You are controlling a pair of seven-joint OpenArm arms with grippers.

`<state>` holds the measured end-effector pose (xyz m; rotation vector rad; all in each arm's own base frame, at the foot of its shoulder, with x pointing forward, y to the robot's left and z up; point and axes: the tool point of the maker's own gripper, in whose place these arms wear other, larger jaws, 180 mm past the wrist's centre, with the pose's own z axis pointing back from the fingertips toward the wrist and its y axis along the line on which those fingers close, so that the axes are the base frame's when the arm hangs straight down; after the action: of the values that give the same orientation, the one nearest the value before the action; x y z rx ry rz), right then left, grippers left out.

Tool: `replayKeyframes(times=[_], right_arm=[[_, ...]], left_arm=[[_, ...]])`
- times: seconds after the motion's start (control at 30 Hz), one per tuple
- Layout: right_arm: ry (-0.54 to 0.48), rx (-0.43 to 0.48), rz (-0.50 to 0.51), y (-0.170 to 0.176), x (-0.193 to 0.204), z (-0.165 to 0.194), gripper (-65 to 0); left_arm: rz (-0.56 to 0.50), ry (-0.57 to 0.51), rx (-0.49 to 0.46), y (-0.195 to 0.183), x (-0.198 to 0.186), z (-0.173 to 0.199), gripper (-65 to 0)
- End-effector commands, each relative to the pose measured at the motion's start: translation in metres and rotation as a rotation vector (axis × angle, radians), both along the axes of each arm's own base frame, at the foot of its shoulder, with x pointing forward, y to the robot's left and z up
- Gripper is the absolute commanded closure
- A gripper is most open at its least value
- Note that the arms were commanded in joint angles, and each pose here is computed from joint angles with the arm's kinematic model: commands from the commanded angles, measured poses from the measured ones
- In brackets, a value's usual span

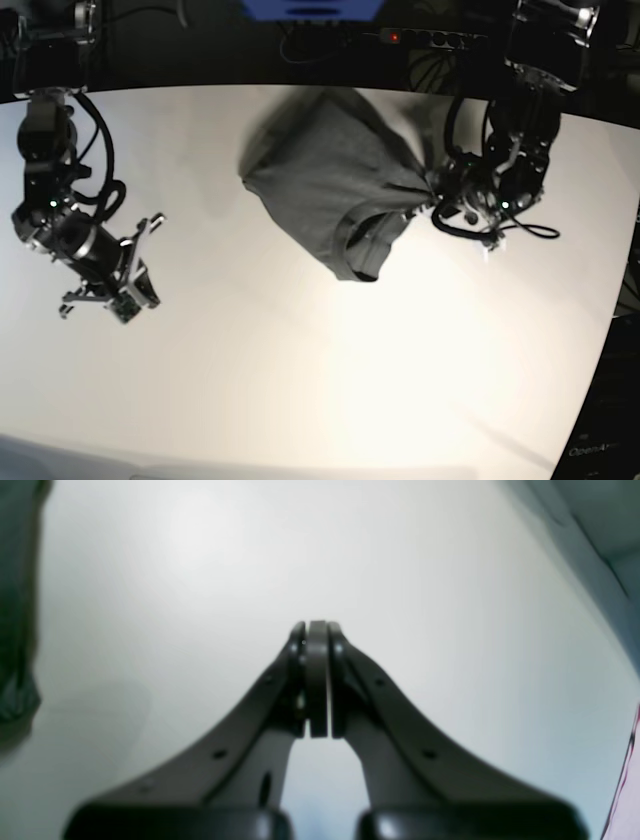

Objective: Fold the T-shirt properly
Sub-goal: 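Push the bundle's side inward with the right gripper, then withdraw it, then open the left gripper and lift both grippers away from the bundle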

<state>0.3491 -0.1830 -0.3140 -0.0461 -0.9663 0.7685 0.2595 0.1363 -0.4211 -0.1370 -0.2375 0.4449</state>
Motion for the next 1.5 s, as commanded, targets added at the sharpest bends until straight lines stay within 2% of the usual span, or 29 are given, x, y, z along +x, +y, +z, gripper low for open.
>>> replayKeyframes(times=[0.0,0.1,0.23,0.37,0.63,0.8,1.0,1.1,1.27,1.4,1.47], right_arm=[[-0.046,0.006,-0.027,-0.012,0.004,0.015,-0.3],[-0.055,0.007,-0.124,-0.045,-0.004,0.017,-0.3],[-0.069,0.022,-0.196,-0.066,-0.015,0.019,-0.3],[-0.062,0.039,-0.192,-0.067,-0.03,0.009,-0.3],[-0.025,0.043,-0.174,-0.066,-0.05,-0.006,-0.1],[-0.002,0.046,-0.17,-0.066,-0.06,-0.015,-0.1],[0.013,0.033,-0.156,-0.07,-0.069,-0.019,-0.1],[0.014,0.033,-0.156,-0.07,-0.069,-0.019,-0.1],[0.024,0.033,-0.152,-0.068,-0.072,-0.022,-0.1],[0.027,0.034,-0.156,-0.069,-0.073,-0.023,-0.1],[0.041,0.031,-0.161,-0.071,-0.078,-0.027,-0.1]], left_arm=[[-0.006,-0.03,0.025,0.002,0.012,0.003,-3.1],[-0.018,-0.011,0.066,0.002,0.017,-0.015,-3.1],[-0.046,-0.009,0.084,-0.012,0.024,-0.026,-3.1],[-0.06,-0.008,0.073,-0.029,0.034,-0.029,-3.1],[-0.122,-0.06,0.007,-0.091,0.074,-0.008,-3.1],[-0.157,-0.108,0.02,-0.117,0.094,-0.002,-3.1],[-0.157,-0.116,0.023,-0.113,0.099,0.003,-3.1],[-0.146,-0.116,0.044,-0.097,0.1,0.002,-3.1],[-0.134,-0.195,0.061,-0.072,0.109,0.024,-3.1],[-0.068,-0.228,-0.002,-0.051,0.112,0.055,-3.1],[-0.043,-0.245,-0.046,-0.038,0.102,0.073,-3.1]])
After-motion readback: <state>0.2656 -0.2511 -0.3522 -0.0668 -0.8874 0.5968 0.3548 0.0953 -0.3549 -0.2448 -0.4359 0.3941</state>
